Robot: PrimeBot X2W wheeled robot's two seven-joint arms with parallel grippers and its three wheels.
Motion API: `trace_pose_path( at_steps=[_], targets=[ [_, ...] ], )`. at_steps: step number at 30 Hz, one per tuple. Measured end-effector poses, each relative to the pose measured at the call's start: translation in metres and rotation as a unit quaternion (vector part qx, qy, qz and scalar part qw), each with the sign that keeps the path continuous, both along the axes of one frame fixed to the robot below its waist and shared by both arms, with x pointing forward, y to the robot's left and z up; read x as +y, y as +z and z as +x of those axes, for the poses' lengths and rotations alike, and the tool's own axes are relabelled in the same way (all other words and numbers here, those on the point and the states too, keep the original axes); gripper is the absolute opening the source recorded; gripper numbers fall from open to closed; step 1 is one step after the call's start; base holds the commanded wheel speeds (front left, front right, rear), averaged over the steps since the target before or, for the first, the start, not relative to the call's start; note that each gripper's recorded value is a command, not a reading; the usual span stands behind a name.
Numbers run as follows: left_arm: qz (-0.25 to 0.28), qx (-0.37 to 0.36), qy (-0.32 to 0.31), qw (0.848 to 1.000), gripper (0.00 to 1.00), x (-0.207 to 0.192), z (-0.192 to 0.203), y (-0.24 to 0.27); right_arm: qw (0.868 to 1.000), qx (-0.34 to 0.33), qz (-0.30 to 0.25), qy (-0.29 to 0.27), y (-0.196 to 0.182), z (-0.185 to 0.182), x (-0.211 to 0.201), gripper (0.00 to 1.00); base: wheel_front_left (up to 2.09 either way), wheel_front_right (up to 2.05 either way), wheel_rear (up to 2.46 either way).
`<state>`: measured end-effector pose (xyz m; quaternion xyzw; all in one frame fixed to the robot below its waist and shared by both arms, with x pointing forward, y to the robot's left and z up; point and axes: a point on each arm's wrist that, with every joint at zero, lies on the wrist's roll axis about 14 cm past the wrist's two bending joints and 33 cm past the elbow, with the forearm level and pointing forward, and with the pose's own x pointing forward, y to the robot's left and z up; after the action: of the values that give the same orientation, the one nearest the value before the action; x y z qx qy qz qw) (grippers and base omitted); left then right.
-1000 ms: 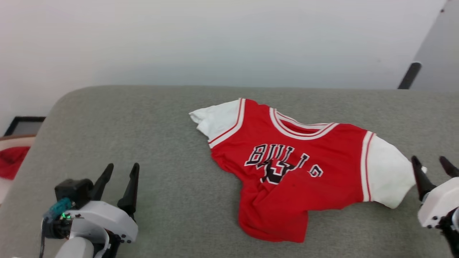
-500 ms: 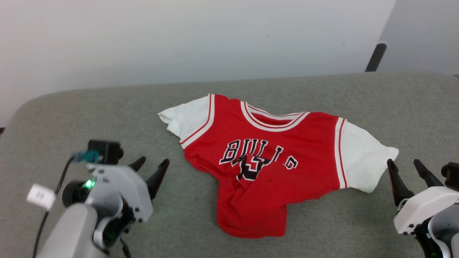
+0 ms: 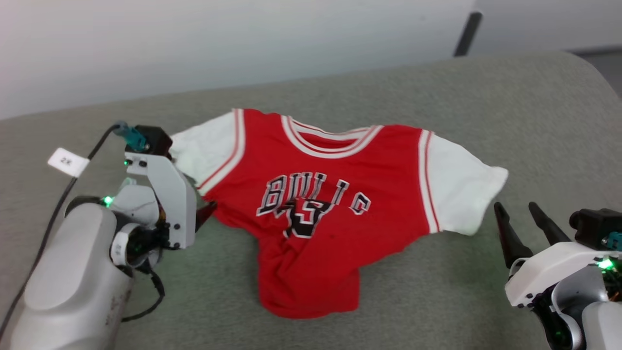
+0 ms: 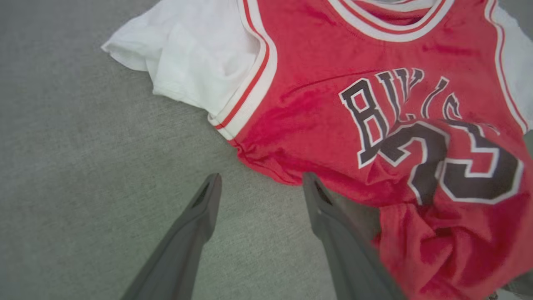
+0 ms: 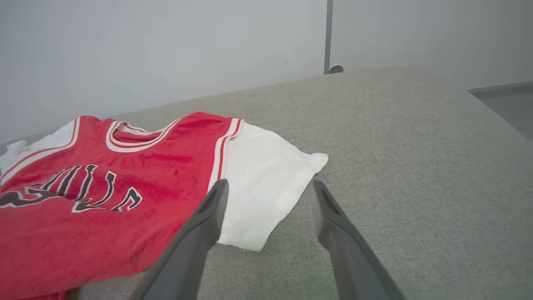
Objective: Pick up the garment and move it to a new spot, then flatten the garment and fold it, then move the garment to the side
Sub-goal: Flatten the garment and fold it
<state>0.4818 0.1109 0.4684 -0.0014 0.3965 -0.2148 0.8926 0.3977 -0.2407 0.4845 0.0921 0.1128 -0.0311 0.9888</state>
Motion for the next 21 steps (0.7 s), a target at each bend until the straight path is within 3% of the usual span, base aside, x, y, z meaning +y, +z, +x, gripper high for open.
trace_pose_path(
  at_steps=[10,21],
  targets=[
    [-0.008,0.127,-0.031,0.991,1.0,-0.04,-0.006,-0.064,0.998,0.032,0.007,-0.047,-0.027,-0.014,-0.025,1.0,0.0,0.0,0.0],
    [-0.011,0.178,-0.042,0.983,1.0,-0.059,0.005,-0.091,0.997,0.054,0.014,-0.059,-0.048,-0.01,-0.027,1.0,0.0,0.0,0.0]
  ],
)
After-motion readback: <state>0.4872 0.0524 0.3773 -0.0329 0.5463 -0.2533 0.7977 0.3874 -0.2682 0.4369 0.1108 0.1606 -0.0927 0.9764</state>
